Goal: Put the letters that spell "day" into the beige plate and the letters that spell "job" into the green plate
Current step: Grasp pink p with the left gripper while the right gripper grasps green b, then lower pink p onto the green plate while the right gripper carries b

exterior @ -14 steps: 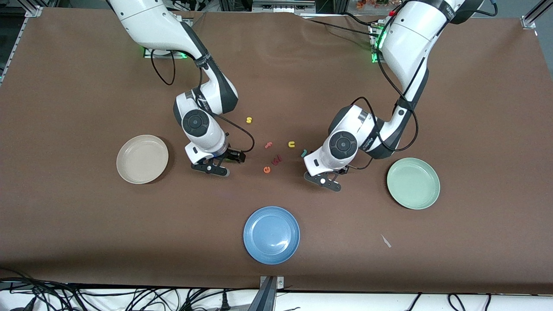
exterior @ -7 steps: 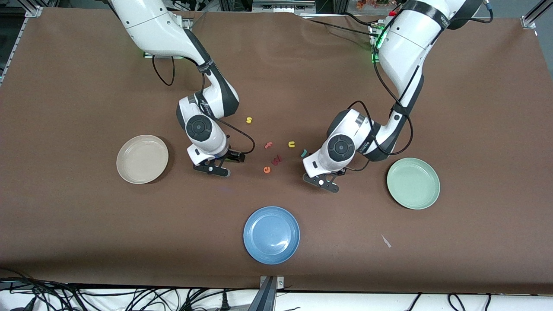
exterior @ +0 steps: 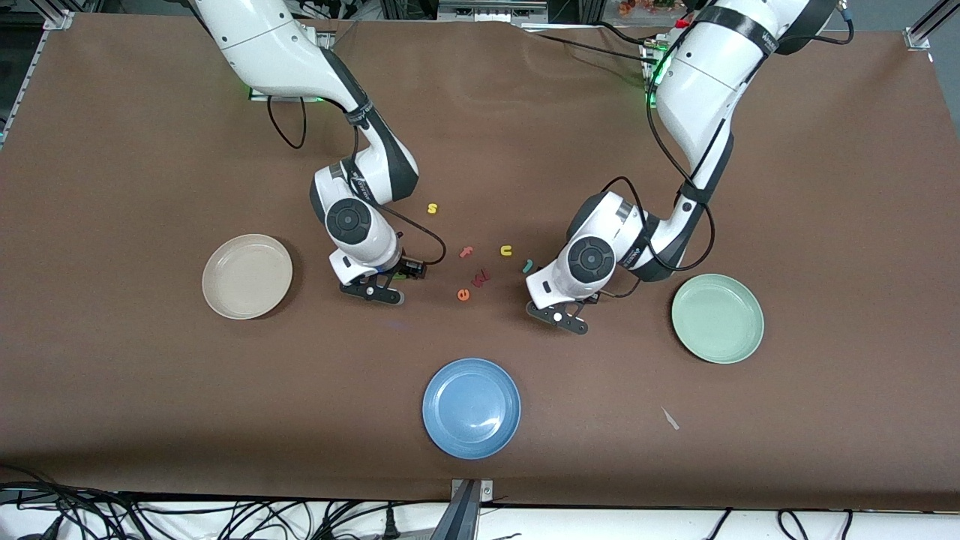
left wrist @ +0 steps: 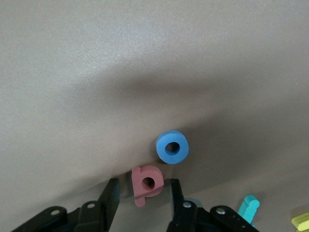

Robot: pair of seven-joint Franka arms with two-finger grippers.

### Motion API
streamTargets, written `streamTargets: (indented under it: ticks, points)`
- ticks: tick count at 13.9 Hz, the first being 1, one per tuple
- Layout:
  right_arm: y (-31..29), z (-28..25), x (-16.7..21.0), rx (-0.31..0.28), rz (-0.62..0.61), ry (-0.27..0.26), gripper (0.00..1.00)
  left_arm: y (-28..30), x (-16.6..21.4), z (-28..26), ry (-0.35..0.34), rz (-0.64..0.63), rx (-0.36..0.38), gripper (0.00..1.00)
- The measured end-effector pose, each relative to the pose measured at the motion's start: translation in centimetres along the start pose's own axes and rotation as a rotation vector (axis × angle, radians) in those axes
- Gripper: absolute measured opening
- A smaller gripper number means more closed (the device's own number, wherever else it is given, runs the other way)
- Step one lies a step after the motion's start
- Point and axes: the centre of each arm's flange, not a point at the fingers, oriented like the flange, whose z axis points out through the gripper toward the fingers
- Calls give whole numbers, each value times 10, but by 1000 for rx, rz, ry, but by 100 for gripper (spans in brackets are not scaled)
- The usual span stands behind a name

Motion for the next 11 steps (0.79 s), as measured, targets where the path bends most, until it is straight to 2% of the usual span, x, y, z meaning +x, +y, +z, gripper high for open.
streamTargets:
  ticks: [1,2,3,7,11]
  points:
    - [0,0,0,0,1,-1,63,0,0,0,0,-1,0,44]
    - [1,0,1,-1,2,-1,63,-1,0,-1,2,-1,1,38]
    - [1,0,1,-1,2,-2,59,-2,1,-2,3,-2,1,25]
    - [2,2,1,-3,4,-4,51,-8,1,-7,-4,-10,3,25]
    - [2,3,1,0,9,-7,43,-39,-3,-52,-45,-54,19,25]
